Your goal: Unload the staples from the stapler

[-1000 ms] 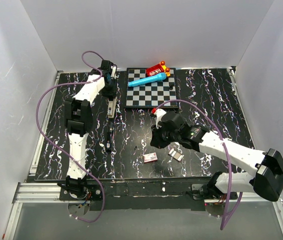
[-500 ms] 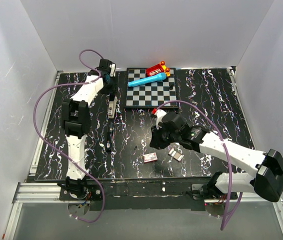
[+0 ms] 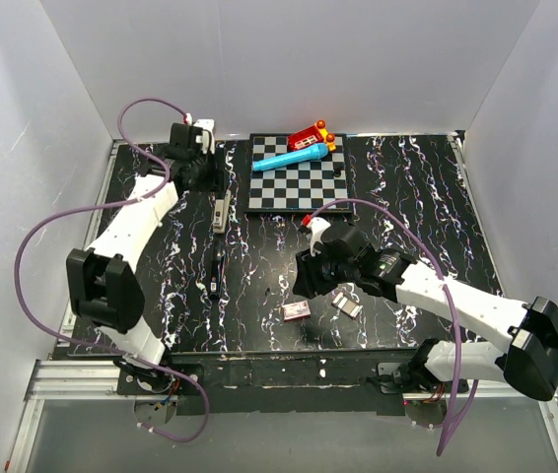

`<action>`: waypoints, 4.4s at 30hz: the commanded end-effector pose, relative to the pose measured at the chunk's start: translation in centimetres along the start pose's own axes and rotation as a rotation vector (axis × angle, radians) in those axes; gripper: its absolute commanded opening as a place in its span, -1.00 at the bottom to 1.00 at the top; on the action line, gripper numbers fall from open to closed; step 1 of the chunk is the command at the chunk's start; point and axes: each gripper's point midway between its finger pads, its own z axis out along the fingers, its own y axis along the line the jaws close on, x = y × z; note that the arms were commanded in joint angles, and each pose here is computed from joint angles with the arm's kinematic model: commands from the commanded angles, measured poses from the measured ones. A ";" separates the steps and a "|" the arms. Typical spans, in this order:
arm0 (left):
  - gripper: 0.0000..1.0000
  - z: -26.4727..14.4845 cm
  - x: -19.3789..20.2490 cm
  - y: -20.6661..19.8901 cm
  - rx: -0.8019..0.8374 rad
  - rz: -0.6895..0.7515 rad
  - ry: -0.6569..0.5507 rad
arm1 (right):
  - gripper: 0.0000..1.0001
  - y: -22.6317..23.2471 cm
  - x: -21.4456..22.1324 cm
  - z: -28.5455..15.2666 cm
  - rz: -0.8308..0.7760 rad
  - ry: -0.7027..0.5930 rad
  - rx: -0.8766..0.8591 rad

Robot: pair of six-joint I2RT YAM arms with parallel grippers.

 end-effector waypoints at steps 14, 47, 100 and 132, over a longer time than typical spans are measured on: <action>0.19 -3.7 10.9 0.1 -0.063 -0.078 0.093 | 0.01 0.0 -0.1 -1.8 0.024 -0.008 0.024; 0.18 2.0 16.9 0.0 -0.146 -0.044 0.300 | 0.04 0.8 0.1 -1.4 0.038 -0.021 -0.023; -1.00 -16.6 13.8 -15.2 0.844 0.298 -0.010 | 0.01 5.4 -6.1 -10.6 -0.254 -0.074 -0.103; -1.00 -28.4 17.0 -20.5 1.454 0.541 -0.152 | 0.22 14.5 -9.8 -13.4 -0.579 0.000 -0.530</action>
